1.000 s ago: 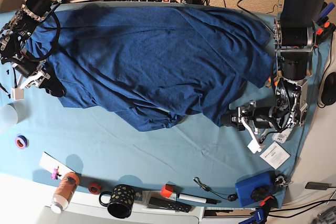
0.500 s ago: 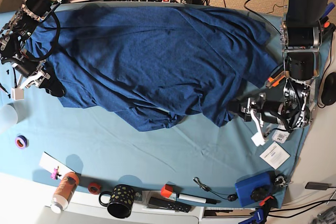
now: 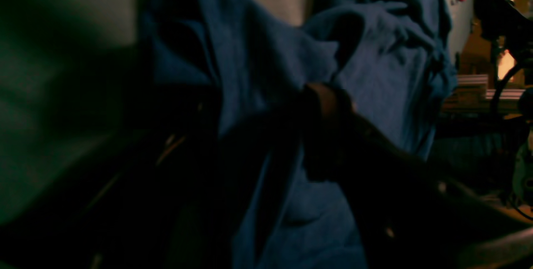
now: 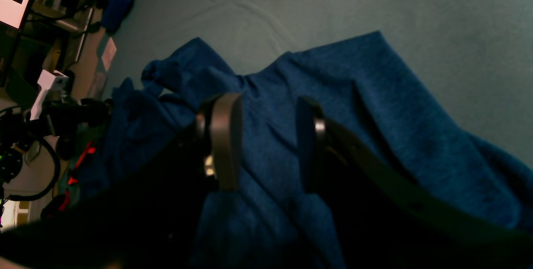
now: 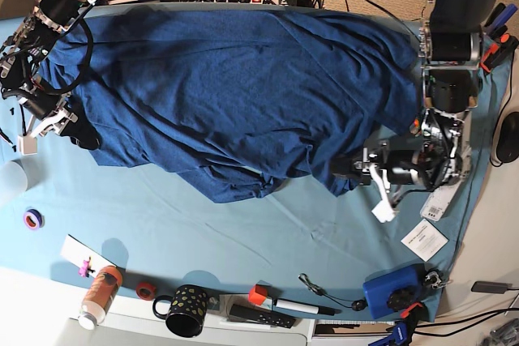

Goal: Layout the t-shirt on the table in an organized manner, then fold the t-shirt properly

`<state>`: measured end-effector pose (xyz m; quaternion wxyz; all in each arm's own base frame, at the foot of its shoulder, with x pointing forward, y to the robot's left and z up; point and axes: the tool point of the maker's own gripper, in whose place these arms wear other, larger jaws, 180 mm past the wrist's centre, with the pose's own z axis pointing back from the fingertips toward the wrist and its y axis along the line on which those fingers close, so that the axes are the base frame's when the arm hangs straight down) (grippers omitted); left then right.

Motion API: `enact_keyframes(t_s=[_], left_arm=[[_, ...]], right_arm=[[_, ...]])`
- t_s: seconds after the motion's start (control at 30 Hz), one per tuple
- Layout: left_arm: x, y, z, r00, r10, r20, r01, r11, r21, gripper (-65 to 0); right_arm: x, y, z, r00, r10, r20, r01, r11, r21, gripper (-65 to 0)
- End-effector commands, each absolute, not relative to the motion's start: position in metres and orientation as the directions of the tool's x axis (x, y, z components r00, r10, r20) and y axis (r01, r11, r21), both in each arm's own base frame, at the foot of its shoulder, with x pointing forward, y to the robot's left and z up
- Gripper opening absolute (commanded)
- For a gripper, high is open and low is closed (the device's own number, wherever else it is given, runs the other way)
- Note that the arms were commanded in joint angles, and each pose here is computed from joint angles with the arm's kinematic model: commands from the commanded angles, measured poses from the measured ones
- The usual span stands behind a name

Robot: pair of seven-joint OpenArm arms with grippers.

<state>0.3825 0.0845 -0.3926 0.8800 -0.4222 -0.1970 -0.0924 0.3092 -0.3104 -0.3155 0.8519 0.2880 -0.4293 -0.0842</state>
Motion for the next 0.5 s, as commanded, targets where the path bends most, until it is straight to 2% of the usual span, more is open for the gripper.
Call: enact_keyframes(t_s=[0.0, 0.23, 0.47], left_arm=[[0.381, 0.084, -0.394, 0.909, -0.051, 0.414, 0.347, 0.644, -0.682, -34.1], [0.376, 0.053, -0.39, 0.907, -0.08, 0.414, 0.378, 0.589, -0.714, -34.1], [0.377, 0.052, -0.379, 0.908, -0.086, 0.411, 0.386, 0.553, -0.738, -34.1]], right_arm=[[0.317, -0.318, -0.296, 0.57, -0.387, 0.725, -0.13, 0.829, 0.544, -43.0], [0.317, -0.318, -0.296, 0.57, -0.387, 0.725, -0.13, 0.829, 0.544, -43.0], [0.317, -0.319, -0.296, 0.57, -0.386, 0.726, -0.13, 0.829, 0.544, -43.0]])
